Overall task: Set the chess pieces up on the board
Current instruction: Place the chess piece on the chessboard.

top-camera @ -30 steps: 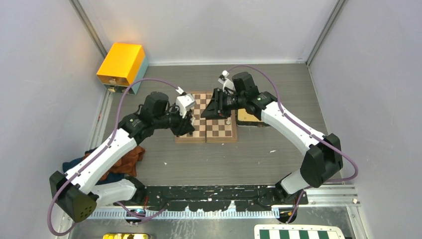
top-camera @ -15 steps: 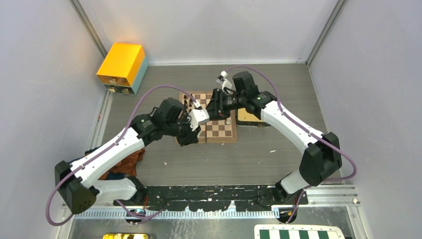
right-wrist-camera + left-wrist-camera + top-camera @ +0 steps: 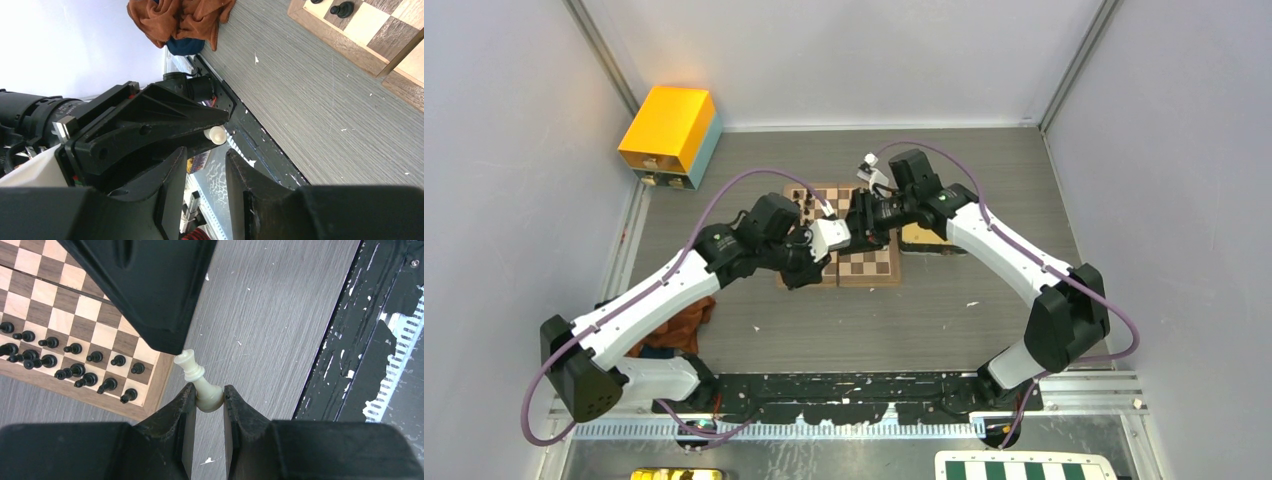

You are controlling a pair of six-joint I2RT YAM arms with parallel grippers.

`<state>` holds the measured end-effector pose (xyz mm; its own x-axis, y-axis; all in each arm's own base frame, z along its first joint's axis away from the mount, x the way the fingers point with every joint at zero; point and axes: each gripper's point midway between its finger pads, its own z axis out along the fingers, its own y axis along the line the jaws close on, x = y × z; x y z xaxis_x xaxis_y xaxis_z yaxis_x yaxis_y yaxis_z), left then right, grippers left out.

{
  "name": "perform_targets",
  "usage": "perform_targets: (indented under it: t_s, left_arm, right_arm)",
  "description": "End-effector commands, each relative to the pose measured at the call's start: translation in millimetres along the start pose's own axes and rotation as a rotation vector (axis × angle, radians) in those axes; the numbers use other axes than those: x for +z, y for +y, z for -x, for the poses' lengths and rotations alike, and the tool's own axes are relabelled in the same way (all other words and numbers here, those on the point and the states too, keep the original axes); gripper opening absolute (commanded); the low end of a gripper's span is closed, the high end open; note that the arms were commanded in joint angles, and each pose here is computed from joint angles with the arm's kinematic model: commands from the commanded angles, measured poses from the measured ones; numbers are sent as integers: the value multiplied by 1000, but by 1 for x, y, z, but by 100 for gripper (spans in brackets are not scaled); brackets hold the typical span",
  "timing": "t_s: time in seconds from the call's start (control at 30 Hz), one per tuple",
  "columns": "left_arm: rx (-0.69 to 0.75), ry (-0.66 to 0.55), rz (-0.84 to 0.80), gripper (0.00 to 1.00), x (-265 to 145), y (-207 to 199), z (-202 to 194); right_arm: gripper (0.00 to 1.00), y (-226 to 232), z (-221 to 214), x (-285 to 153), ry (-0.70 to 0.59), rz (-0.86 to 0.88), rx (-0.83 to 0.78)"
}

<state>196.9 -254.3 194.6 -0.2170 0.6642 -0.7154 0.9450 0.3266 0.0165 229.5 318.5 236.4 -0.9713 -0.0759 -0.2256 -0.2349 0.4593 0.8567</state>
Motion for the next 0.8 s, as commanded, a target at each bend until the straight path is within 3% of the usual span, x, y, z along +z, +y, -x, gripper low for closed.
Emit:
perform_targets:
  t_s: [0.0,0.77]
  left_arm:
    - [37,-37,16,0,-6,4,18]
    - [50,-53,7,0,-3,1,28]
  right_arm:
    - [40,4,-11,2,46,30,-28]
    - [40,-4,-17,16,76,44,-8]
